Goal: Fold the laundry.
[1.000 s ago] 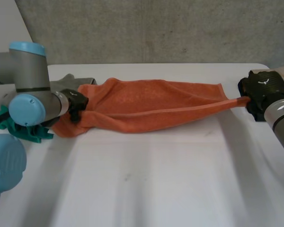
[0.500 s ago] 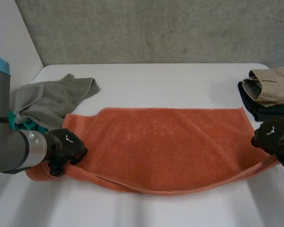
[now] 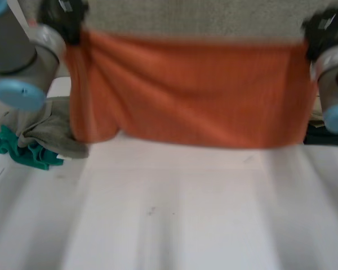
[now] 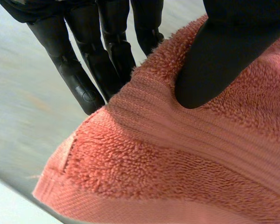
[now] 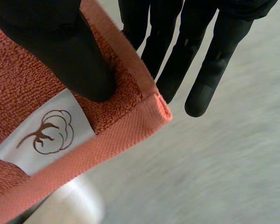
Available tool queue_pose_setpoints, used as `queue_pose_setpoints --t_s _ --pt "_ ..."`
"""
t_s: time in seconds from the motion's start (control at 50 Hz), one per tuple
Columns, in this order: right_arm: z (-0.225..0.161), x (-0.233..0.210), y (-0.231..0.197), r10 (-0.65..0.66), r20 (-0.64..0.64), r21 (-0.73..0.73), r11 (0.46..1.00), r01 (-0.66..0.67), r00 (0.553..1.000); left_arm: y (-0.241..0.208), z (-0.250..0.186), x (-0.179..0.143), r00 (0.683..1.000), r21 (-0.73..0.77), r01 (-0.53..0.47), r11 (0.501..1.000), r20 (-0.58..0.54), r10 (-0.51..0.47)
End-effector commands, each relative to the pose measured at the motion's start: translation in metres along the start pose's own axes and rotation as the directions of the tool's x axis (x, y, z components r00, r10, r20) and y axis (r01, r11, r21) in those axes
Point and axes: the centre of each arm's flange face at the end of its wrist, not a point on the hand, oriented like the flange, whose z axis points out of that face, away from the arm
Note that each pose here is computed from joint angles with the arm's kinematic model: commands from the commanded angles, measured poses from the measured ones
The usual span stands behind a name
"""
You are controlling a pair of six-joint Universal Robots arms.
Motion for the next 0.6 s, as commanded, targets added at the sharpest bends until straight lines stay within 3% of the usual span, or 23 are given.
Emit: queue_pose_setpoints --t_s 0.02,0.12,0.22,0.34,0.46,0.6 --pt "0.022 0.039 -0.055 0.279 -0.171 0.354 0.913 -0.205 0.945 -0.054 0.016 -0.045 0.95 0.287 0.171 0.943 0.205 -0.235" --pt "0.012 0.018 -0.054 0.246 -0.106 0.315 0.927 -0.202 0.963 -0.043 0.016 -0.032 0.942 0.276 0.236 0.932 0.17 -0.289" --pt "0.0 -0.01 -0.025 0.193 -0.002 0.189 0.963 -0.189 0.981 0.01 0.009 -0.008 0.957 0.117 0.237 0.964 0.143 -0.253" --pt "-0.02 -0.042 0.026 0.156 0.103 0.003 0.988 -0.157 0.982 0.067 -0.016 0.03 0.975 -0.1 0.219 0.971 0.059 -0.214" --pt "-0.064 -0.077 0.084 0.122 0.267 -0.226 0.972 -0.061 0.956 0.122 -0.072 0.075 0.977 -0.378 0.138 0.916 -0.101 -0.189" --pt "-0.098 -0.089 0.114 0.096 0.372 -0.335 0.941 0.038 0.923 0.148 -0.126 0.1 0.942 -0.544 0.001 0.839 -0.281 -0.183"
